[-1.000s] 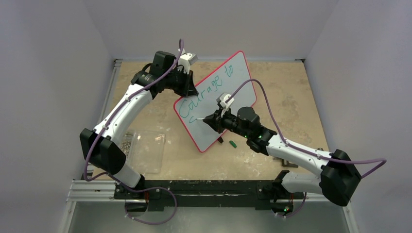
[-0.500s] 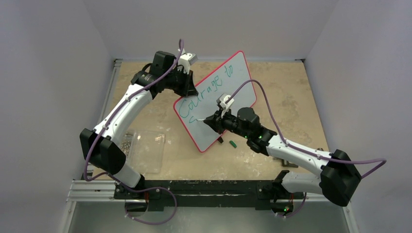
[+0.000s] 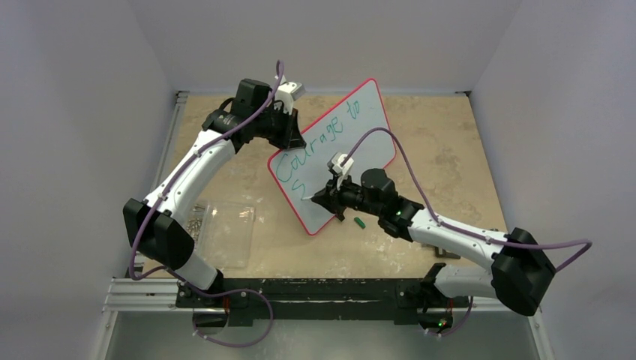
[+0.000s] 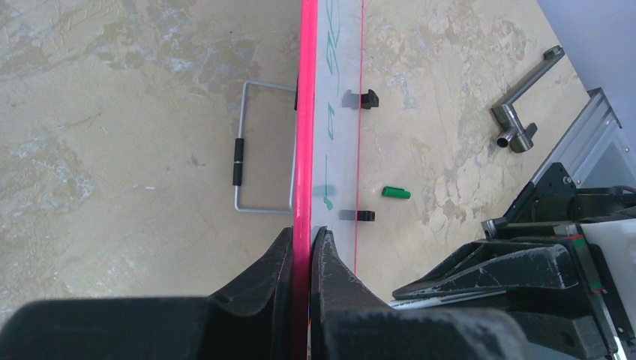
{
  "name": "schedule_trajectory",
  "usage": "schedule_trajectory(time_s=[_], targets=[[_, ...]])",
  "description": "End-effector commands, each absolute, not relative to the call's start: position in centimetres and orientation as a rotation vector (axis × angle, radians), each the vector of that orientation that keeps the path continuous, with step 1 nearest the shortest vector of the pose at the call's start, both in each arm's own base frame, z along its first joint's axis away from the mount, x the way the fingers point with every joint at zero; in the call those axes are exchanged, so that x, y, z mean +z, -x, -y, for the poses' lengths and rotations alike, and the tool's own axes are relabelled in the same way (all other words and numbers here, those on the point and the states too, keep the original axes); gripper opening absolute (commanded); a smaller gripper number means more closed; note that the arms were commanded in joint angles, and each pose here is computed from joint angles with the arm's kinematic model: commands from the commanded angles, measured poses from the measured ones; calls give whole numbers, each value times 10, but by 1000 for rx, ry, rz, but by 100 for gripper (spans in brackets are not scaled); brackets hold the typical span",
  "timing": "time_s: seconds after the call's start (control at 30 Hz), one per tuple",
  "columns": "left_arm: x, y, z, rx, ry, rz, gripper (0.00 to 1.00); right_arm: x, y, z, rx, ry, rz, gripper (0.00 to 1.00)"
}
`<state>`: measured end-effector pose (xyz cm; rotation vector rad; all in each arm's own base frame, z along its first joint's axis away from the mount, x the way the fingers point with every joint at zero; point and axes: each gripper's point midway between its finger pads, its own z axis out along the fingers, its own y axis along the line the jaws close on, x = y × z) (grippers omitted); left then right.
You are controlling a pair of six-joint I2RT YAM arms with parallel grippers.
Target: Write a sentence on the whiteboard
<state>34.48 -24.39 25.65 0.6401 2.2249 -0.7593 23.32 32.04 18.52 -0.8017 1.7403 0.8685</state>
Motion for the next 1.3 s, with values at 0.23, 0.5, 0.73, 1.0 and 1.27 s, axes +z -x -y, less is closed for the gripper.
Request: schedule_trajectory(time_s=[0.23,0.5,0.73,1.0,1.27], targets=[[223,-354,196,-416,-629,-2343,0,217,-237,-344,906,839,-1660,0],[223,-354,196,-416,-628,-2344,0,276,-236,-346,952,791,-1530,0],[225,-353,197,-425,-629,-2339,0,298,-242,-327,892,684,-1497,0],[226,-352,198,-438,-628,-2337,0,272,-255,-304,774,577,-1579,0],[227,-351,199,-443,-628,-2336,0,251,-257,-306,759,593,-1619,0]])
